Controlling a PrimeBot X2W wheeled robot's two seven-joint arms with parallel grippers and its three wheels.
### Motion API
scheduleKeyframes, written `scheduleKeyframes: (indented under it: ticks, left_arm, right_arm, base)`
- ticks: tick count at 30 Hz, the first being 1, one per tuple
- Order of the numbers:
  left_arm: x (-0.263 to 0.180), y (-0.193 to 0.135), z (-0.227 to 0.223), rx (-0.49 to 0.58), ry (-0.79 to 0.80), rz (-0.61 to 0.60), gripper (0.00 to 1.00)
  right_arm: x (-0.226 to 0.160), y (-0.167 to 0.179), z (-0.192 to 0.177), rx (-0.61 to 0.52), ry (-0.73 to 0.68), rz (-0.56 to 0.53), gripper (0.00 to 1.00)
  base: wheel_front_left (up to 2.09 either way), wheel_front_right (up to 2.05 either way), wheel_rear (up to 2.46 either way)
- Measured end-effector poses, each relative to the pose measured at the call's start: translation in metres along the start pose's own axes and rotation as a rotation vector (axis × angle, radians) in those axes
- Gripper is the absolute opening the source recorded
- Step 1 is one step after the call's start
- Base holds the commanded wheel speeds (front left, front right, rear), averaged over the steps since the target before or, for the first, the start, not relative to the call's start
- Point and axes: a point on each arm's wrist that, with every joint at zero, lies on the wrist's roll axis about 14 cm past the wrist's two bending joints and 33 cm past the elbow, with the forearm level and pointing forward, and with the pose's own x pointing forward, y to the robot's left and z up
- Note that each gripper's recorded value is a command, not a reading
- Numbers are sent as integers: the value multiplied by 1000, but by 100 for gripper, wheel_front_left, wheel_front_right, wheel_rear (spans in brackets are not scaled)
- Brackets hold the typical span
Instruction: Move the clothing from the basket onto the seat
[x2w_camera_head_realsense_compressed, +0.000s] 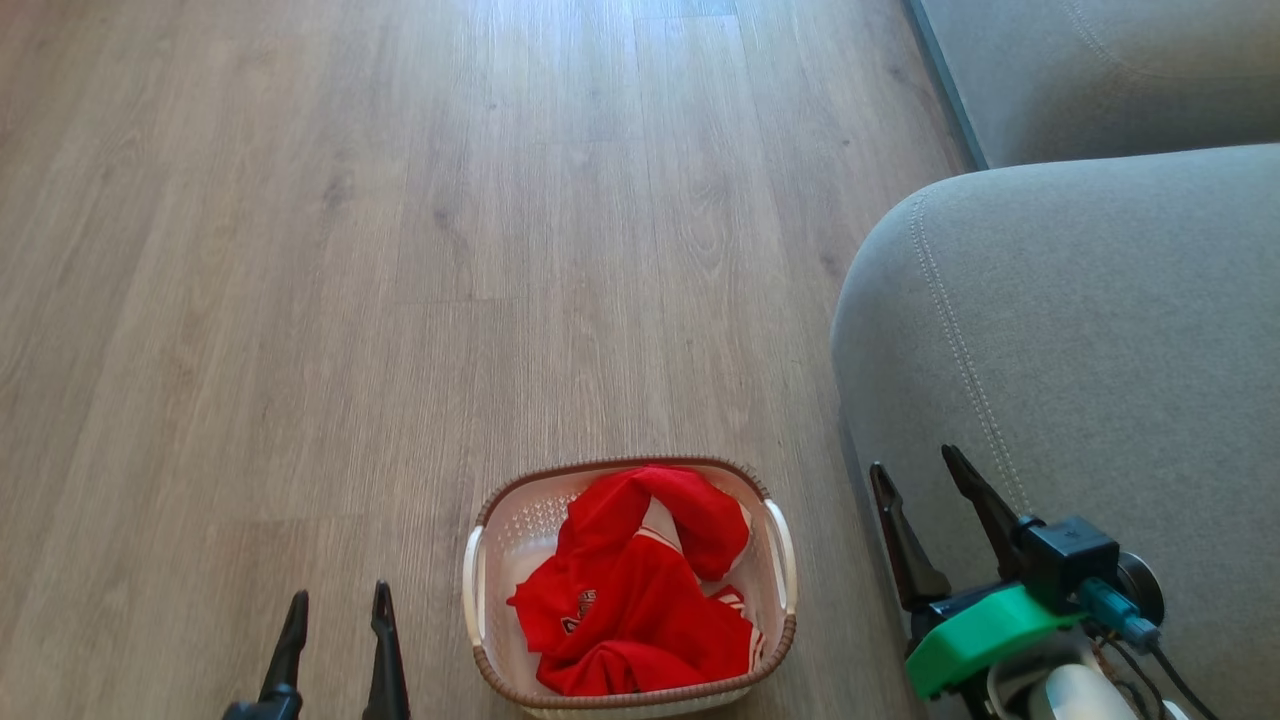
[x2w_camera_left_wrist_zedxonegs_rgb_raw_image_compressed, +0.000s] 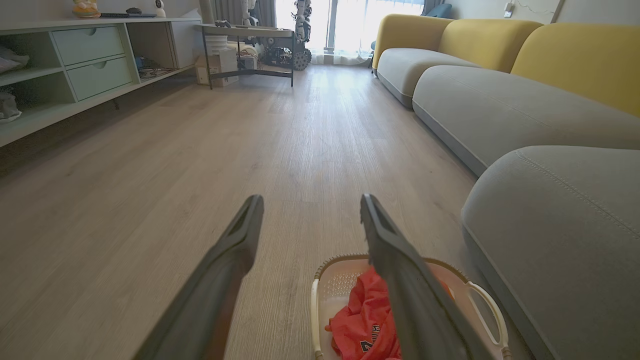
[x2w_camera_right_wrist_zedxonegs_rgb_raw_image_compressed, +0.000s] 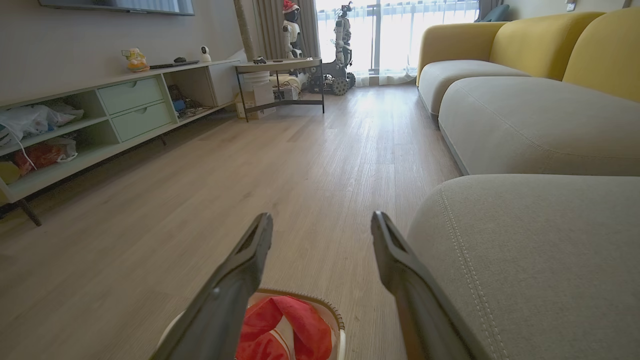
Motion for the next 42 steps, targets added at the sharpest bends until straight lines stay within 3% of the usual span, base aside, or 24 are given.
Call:
scheduleKeyframes:
  ticks: [28, 36, 42]
  left_arm:
    - [8, -10, -22, -7, 78, -29, 100]
    - [55, -39, -38, 36, 114, -143, 100]
    - [91, -65, -78, 60, 214, -248, 100]
  right_arm:
    - [7, -14, -14, 17, 39, -37, 100]
    - [42, -36, -10, 3, 11, -77, 100]
    - [71, -56, -10, -19, -12, -108, 100]
  base:
    - [0, 0, 0]
    - [0, 0, 0]
    - [0, 0, 0]
